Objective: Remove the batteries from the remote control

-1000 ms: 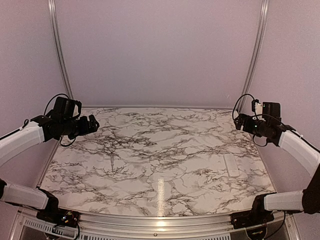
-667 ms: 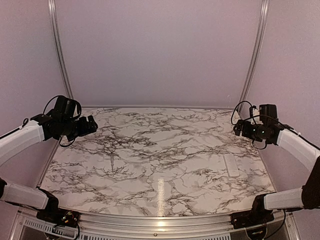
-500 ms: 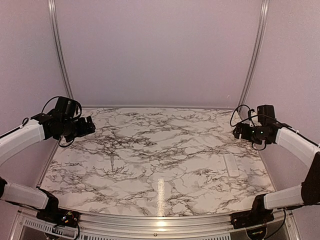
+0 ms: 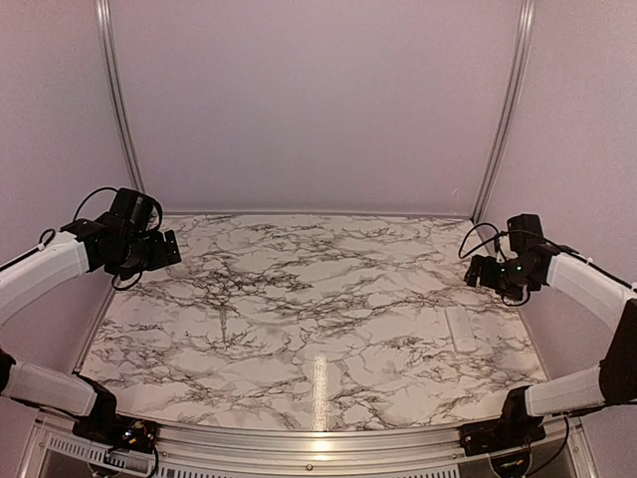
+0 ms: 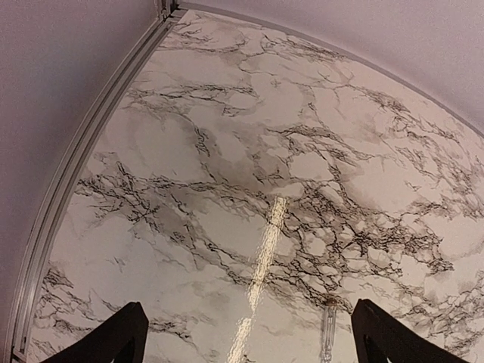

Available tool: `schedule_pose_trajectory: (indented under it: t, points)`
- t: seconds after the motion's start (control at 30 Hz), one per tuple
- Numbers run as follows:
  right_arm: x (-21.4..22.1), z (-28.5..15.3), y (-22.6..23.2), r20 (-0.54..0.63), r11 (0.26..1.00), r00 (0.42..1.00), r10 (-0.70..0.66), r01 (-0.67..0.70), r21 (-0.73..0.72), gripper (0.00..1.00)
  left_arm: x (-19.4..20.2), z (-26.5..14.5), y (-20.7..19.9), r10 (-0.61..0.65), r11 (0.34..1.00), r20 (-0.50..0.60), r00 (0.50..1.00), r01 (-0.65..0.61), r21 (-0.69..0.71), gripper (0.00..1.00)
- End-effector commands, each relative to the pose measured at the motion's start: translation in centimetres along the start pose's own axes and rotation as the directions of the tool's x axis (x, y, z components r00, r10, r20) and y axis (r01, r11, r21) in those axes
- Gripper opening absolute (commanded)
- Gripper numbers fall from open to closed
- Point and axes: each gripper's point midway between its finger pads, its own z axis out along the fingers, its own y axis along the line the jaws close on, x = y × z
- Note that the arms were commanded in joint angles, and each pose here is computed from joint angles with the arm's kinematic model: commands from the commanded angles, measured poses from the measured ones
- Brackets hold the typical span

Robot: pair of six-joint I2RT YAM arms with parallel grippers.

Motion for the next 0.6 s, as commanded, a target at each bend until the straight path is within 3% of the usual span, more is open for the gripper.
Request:
schedule_pose_trajectory:
  t: [0.0,0.2,0.57]
  points:
    - [2.3,1.1,0.5,-0.111,0.999,0.994,-0.019,0.023,0.037,0.98,0.3,0.4,-0.1,0.041,0.999,-0.048,0.998,-0.043,-0.030,0.99]
    - [5.3,3.1,1.4,-0.232,0.993,0.970,-0.077,0.097,0.074,0.98,0.9,0.0,-1.8,0.082,0.994,-0.081,0.993,-0.075,0.080,0.99]
    - [9.2,3.9,0.5,-0.365,0.988,0.930,-0.043,0.093,0.121,0.96,2.0,-1.0,-2.7,0.093,0.980,-0.086,0.992,-0.076,0.182,0.99]
